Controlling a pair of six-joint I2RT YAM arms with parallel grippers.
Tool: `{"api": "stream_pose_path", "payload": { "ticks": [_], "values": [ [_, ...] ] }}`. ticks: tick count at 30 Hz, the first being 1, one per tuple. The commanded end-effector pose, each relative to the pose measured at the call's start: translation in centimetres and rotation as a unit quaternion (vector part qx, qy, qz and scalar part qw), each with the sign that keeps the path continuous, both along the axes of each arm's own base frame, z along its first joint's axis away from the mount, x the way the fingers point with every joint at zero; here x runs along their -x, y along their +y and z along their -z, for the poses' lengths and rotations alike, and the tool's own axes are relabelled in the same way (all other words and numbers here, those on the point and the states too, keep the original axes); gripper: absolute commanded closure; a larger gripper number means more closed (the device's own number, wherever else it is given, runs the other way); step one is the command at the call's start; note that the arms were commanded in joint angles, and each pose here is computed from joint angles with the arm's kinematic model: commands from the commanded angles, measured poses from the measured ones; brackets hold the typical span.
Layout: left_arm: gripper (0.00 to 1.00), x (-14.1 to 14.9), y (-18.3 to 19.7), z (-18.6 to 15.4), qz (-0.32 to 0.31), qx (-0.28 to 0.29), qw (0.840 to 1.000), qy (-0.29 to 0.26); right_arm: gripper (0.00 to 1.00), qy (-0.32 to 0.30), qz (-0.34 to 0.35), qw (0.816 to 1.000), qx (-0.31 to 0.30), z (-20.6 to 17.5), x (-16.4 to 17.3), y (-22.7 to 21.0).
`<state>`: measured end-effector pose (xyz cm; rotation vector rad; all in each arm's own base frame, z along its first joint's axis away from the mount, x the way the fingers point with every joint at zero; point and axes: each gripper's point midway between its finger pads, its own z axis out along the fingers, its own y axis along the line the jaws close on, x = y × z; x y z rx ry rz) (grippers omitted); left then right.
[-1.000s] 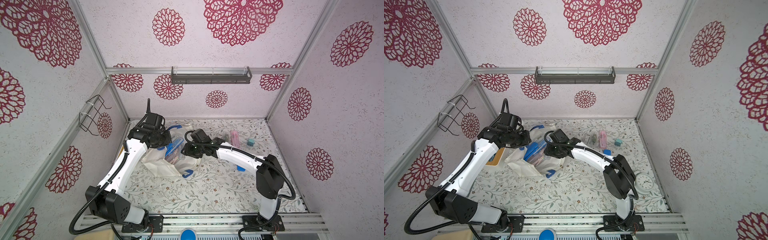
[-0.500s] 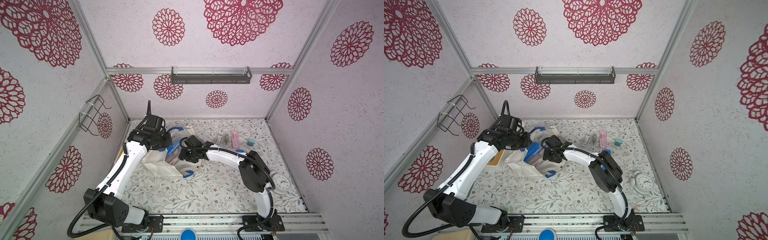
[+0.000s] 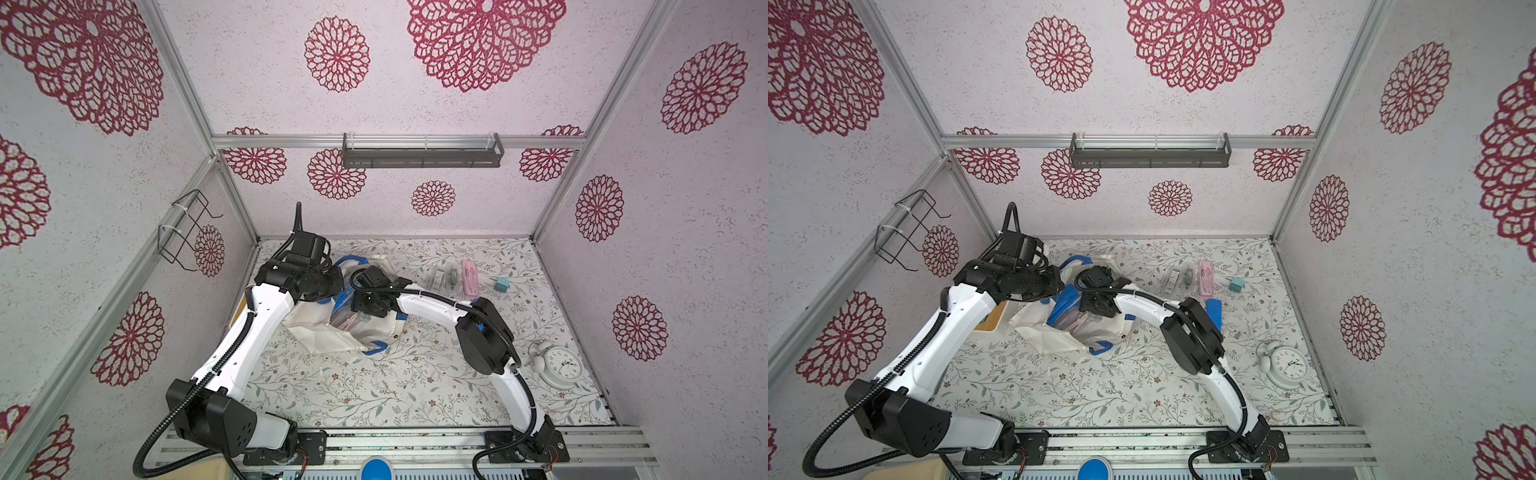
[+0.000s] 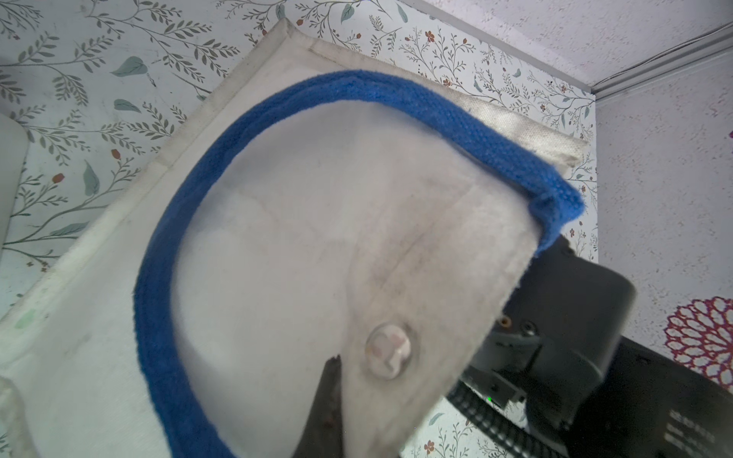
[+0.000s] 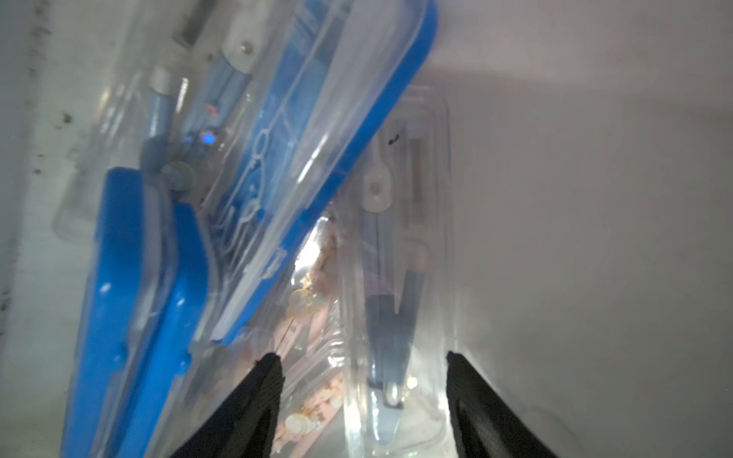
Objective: Take out the compass set from the canvas bag
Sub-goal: Pick up the compass set from the canvas bag.
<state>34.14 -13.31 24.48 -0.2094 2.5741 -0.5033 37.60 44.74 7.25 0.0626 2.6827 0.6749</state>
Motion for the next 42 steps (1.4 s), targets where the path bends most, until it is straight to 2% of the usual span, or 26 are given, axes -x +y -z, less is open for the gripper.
{"api": "stream_pose_path", "payload": {
  "ticks": [1, 6, 15, 20, 31, 42],
  "values": [
    [1.0, 0.8, -0.4, -1.0, 0.005, 0.014, 1.0, -0.01, 0.32, 0.016, 0.032, 0.999, 0.033, 0.8, -0.1, -1.7],
    [1.0, 0.8, -0.4, -0.9, 0.005, 0.015, 1.0, -0.009, 0.33, 0.042, 0.038, 0.998, 0.031, 2.3, 0.4, -1.8],
    [1.0, 0.9, -0.3, -1.0, 0.007, 0.011, 1.0, -0.013, 0.53, 0.036, 0.033, 0.999, -0.023, 2.2, 0.2, -0.9],
    [1.0, 0.9, -0.1, -0.9, 0.005, 0.007, 1.0, -0.012, 0.56, 0.012, 0.027, 0.999, -0.03, 0.1, 0.5, -1.7],
    [1.0, -0.1, 0.1, -1.0, -0.014, 0.003, 1.0, -0.016, 0.66, -0.049, -0.009, 0.998, -0.047, -7.5, 1.5, -2.9],
    [1.0, -1.0, 0.5, -0.7, -0.046, 0.009, 0.998, -0.028, 0.69, -0.055, -0.055, 0.996, -0.05, -11.3, 5.1, -5.5]
  ]
}}
